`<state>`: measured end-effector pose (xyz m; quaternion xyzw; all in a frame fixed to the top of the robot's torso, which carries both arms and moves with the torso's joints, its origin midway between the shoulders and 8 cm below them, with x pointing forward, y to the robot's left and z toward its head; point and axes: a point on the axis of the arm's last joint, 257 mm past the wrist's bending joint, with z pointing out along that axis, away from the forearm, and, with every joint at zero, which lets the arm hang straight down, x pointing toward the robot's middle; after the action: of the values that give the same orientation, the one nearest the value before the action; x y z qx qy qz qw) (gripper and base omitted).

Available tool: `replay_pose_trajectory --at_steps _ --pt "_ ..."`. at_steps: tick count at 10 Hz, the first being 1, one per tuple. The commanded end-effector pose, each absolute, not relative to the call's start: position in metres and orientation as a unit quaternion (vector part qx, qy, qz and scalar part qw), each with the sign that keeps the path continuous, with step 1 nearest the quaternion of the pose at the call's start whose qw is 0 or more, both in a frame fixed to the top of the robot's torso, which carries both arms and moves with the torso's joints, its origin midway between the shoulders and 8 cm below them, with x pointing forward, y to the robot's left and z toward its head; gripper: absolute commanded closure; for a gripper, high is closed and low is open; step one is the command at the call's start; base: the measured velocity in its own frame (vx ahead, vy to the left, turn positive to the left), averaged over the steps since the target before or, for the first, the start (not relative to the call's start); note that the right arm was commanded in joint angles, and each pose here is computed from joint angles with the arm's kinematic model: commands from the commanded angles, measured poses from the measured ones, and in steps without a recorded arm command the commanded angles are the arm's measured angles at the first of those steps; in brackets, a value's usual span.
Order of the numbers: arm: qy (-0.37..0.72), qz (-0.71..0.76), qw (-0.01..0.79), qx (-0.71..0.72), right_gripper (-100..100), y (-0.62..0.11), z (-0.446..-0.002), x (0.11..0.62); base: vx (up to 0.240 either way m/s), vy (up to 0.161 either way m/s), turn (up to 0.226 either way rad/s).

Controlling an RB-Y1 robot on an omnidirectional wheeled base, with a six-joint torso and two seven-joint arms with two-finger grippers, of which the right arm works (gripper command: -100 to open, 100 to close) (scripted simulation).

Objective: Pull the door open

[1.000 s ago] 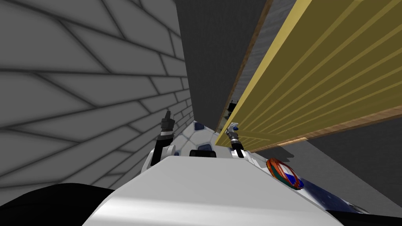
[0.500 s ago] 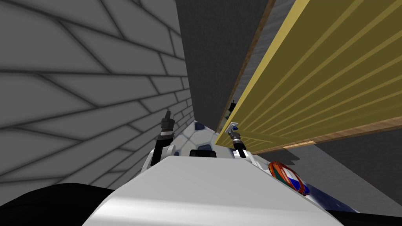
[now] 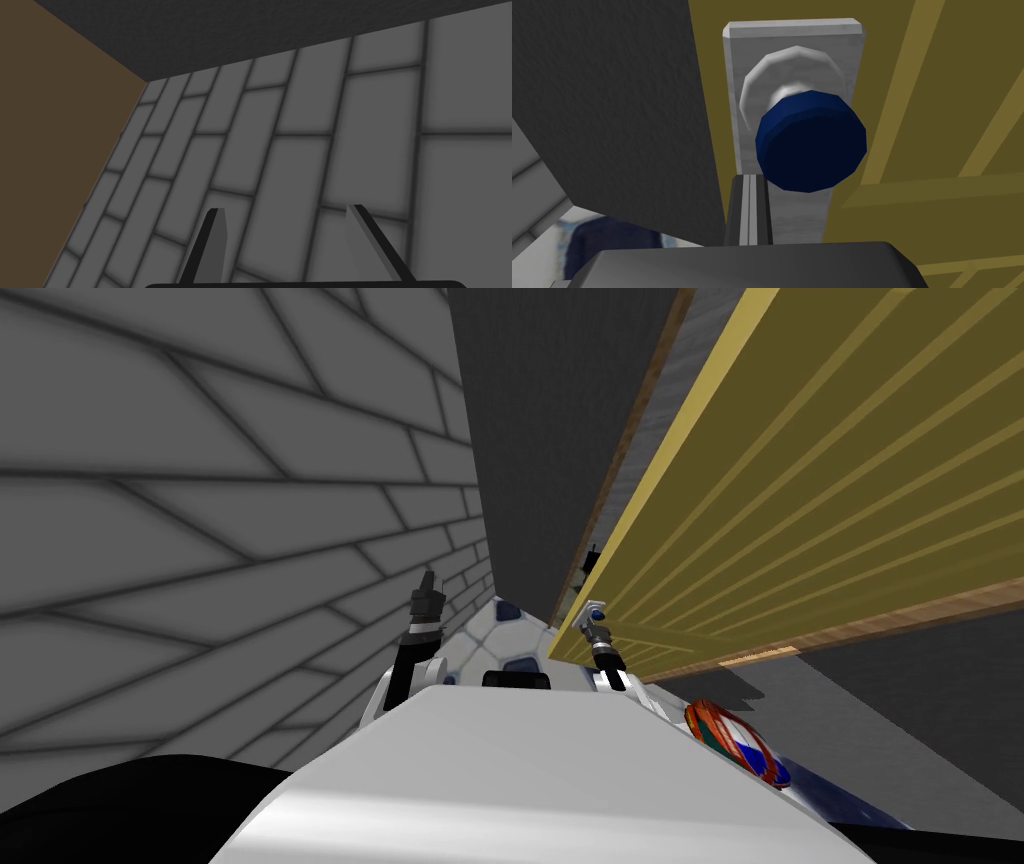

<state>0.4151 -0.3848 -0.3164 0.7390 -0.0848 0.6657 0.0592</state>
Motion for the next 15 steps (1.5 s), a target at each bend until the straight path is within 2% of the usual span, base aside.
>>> replay_pose_trajectory --at_steps 1,2,3,9,11,15 --pt "-0.084 0.67 0.062 0.735 100 -0.388 -0.31 0.417 0.0 0.0 0.0" --pt "-0.084 0.67 0.062 0.735 100 -0.388 -0.31 0.417 0.0 0.0 0.0" --pt "-0.072 0.675 0.055 0.732 -100 -0.377 -0.311 0.419 -0.121 -0.027 -0.027" --pt "-0.041 0.705 0.041 0.707 -100 -0.351 -0.297 0.428 -0.204 -0.033 -0.04" --pt "-0.048 0.688 0.035 0.723 -100 -0.348 -0.313 0.42 -0.038 0.015 0.082" --pt "-0.055 0.685 0.04 0.726 -100 -0.368 -0.307 0.417 0.022 -0.009 0.058"
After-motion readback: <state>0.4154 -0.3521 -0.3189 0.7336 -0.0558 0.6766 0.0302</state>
